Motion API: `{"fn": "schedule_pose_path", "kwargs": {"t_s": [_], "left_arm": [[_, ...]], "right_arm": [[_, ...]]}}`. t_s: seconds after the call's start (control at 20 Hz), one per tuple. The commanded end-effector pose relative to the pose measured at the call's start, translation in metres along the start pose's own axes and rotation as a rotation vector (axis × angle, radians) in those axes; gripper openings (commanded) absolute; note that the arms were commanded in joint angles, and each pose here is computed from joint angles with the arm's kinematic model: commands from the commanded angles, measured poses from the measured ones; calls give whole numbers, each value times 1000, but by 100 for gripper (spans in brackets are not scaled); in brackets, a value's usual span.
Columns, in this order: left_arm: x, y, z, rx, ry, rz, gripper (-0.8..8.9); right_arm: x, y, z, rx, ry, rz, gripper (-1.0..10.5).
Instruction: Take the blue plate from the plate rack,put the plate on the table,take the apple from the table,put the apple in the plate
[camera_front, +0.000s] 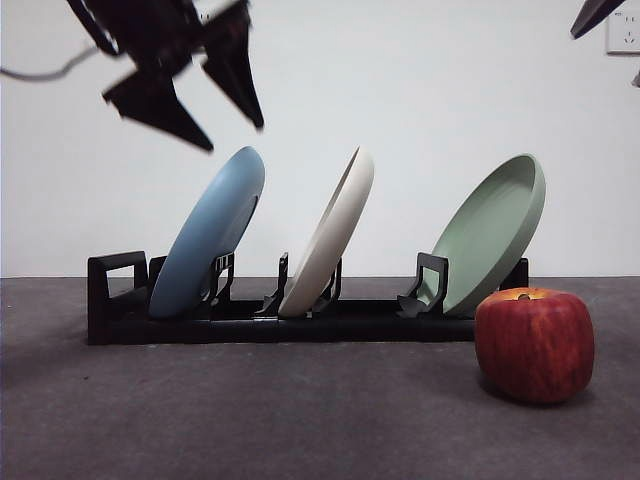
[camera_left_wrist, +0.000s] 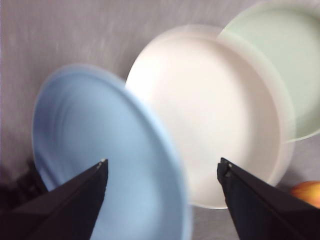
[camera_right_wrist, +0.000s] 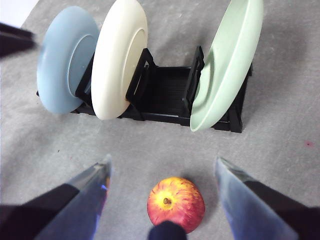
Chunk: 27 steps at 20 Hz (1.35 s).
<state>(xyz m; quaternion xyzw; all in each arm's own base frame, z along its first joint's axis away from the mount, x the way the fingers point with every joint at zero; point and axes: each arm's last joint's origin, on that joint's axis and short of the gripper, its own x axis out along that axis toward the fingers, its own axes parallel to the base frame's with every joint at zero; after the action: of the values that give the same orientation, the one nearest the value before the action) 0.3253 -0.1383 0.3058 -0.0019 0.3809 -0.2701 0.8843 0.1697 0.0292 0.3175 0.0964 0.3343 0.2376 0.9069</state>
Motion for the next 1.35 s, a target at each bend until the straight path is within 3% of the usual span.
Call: {"fn": "schedule_pose_path", "kwargs": {"t_s": [0.05, 0.2, 0.4, 0.45, 0.95, 1.1, 1.35], "left_arm": [[15, 3, -2, 13, 22, 23, 366], [19, 4, -2, 15, 12, 22, 331], [19, 3, -1, 30, 7, -12, 13], [19, 1, -1, 45, 9, -32, -12], [-11, -8, 11, 68, -61, -43, -9], [-46, -24, 24, 119, -98, -92, -9], [-141, -71, 31, 300, -111, -192, -9]], "right_arm": [[0, 1, 1, -12, -6, -2, 347], [0, 1, 1, -12, -6, -2, 347], [0, 0, 1, -12, -6, -2, 347], [0, 0, 1, -11, -6, -5, 347], [0, 0, 1, -11, -5, -6, 346], [0, 0, 1, -11, -5, -6, 346], [0, 0, 1, -11, -4, -5, 347]]}}
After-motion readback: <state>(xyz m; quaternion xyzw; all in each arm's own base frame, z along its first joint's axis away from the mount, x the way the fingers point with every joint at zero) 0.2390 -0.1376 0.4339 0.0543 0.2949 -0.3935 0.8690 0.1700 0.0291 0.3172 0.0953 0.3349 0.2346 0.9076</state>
